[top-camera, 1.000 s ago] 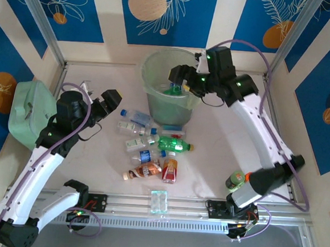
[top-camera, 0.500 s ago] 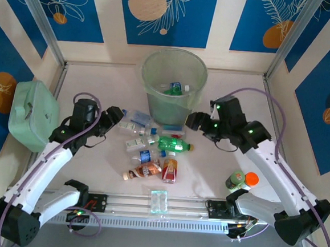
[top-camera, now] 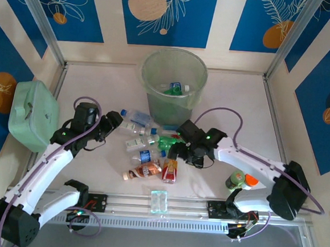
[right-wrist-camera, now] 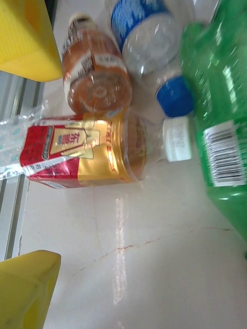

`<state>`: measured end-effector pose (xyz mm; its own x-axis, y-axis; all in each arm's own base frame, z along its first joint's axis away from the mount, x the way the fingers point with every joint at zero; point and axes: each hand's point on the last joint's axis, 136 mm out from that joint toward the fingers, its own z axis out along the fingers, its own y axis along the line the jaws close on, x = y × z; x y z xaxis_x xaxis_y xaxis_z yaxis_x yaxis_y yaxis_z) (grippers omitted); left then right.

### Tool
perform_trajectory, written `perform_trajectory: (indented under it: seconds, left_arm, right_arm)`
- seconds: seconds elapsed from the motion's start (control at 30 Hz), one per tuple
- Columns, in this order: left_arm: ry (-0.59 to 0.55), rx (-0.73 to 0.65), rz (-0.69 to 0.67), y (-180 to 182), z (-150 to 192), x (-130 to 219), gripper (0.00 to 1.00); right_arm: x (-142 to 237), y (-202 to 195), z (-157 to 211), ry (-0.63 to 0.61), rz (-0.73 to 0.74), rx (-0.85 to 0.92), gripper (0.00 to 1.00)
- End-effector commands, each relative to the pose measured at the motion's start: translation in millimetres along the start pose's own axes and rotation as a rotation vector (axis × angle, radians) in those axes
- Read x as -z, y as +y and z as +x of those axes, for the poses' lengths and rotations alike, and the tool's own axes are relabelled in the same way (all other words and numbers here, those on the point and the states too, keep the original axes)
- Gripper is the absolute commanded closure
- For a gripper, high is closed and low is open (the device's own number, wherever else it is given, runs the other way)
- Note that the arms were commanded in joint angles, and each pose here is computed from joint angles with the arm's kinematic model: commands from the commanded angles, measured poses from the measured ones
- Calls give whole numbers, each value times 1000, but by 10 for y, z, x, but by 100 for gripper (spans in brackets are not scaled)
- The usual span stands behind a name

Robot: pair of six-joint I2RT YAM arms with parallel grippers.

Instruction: Put the plastic bottles in the bin

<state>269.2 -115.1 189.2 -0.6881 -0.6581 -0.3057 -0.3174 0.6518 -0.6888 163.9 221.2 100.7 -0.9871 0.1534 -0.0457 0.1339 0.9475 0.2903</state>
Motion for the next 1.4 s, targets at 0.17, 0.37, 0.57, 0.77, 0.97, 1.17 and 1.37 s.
perform_trajectory:
  seconds: [0.17, 0.37, 0.57, 0.77, 0.97, 1.17, 1.37]
  left_arm:
    - [-21, -9, 44, -141, -70, 107, 25]
    - [-22, -15, 60, -168, -72, 108, 25]
    - [-17, -15, 75, -203, -75, 85, 25]
    - [-18, -18, 77, -197, -72, 87, 25]
    - [-23, -20, 82, -194, -66, 105, 25]
    - [-29, -28, 88, -216, -83, 123, 24]
    - [-36, -42, 104, -268, -104, 141, 23]
  right_arm:
    - [-244, 138, 11, 53, 86, 23, 13]
    - [-412, 151, 32, 89, 130, 32, 14]
    - [-545, 78, 65, 124, 195, 12, 18]
    - [-637, 64, 77, 155, 224, 11, 24]
    - [-663, 37, 75, 166, 238, -2, 33]
    - [-611, 14, 63, 147, 233, -11, 42]
    - [-486, 61, 53, 106, 199, 11, 46]
